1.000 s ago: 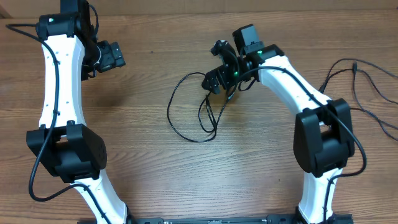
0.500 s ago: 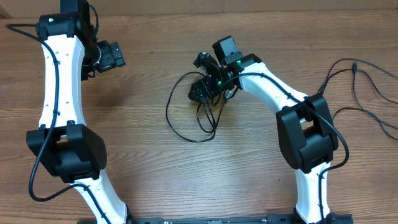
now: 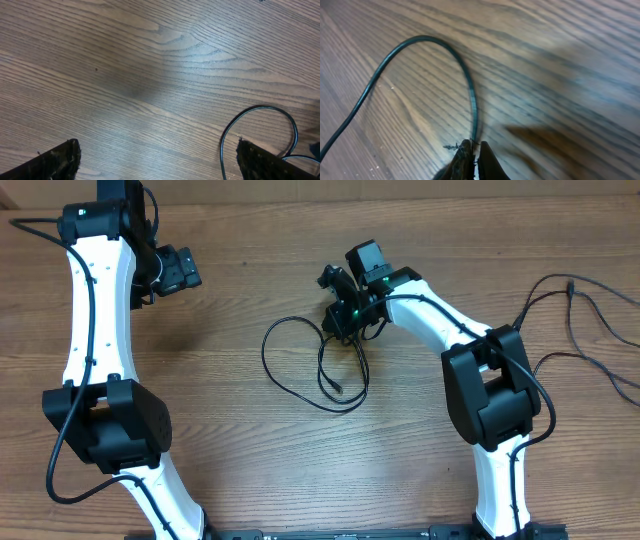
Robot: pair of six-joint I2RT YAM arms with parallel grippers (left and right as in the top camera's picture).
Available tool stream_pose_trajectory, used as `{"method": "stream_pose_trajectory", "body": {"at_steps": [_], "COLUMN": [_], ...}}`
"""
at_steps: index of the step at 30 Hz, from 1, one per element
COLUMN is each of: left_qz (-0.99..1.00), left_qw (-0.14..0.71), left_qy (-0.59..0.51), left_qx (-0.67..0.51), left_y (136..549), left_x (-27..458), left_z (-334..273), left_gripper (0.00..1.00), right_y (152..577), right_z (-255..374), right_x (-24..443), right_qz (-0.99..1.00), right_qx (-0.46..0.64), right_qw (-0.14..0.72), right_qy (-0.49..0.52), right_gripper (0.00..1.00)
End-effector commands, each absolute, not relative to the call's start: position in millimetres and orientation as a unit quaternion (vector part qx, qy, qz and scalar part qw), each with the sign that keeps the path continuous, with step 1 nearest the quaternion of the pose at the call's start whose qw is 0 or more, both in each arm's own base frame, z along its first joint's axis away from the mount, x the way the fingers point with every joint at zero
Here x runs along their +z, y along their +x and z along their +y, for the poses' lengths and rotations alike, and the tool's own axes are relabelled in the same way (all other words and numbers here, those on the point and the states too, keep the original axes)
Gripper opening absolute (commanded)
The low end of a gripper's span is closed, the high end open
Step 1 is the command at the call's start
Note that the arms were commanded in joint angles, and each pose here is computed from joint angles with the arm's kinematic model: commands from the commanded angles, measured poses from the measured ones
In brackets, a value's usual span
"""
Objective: Untangle cables
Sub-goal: 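Move the right gripper back to the remaining center cable, then grasp the remaining center cable with the right gripper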
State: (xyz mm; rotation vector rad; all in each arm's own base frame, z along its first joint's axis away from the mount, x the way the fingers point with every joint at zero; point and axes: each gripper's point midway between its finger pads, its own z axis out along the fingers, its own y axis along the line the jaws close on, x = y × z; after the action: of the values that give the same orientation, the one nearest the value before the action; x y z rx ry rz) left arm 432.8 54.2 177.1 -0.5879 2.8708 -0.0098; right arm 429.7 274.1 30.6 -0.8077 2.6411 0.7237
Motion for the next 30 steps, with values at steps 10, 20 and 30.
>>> {"method": "stream_pose_trajectory", "body": {"at_steps": [10, 20, 30], "left_qz": [0.971, 0.971, 0.971], "left_qw": [0.125, 0.125, 0.125], "left_qy": [-0.204, -0.204, -0.204], "left_qx": [-0.009, -0.009, -0.009], "left_y": [432.7, 432.7, 432.7], "left_x": [192.8, 192.8, 192.8], "left_z": [53.7, 53.7, 53.7], "left_gripper": [1.0, 1.0, 0.99], "right_y": [438.9, 328.1, 274.8], "right_z": [284.0, 296.6, 330.2], "right_x": [129.9, 100.1, 94.2], "right_qz": [0.892, 0.89, 0.865], "right_qx": [0.264, 0.241, 0.236], "right_qw": [0.218, 0.036, -0.006], "right_qy": [-0.296, -0.385, -0.443], "right_gripper": [0.34, 0.62, 0.74]}}
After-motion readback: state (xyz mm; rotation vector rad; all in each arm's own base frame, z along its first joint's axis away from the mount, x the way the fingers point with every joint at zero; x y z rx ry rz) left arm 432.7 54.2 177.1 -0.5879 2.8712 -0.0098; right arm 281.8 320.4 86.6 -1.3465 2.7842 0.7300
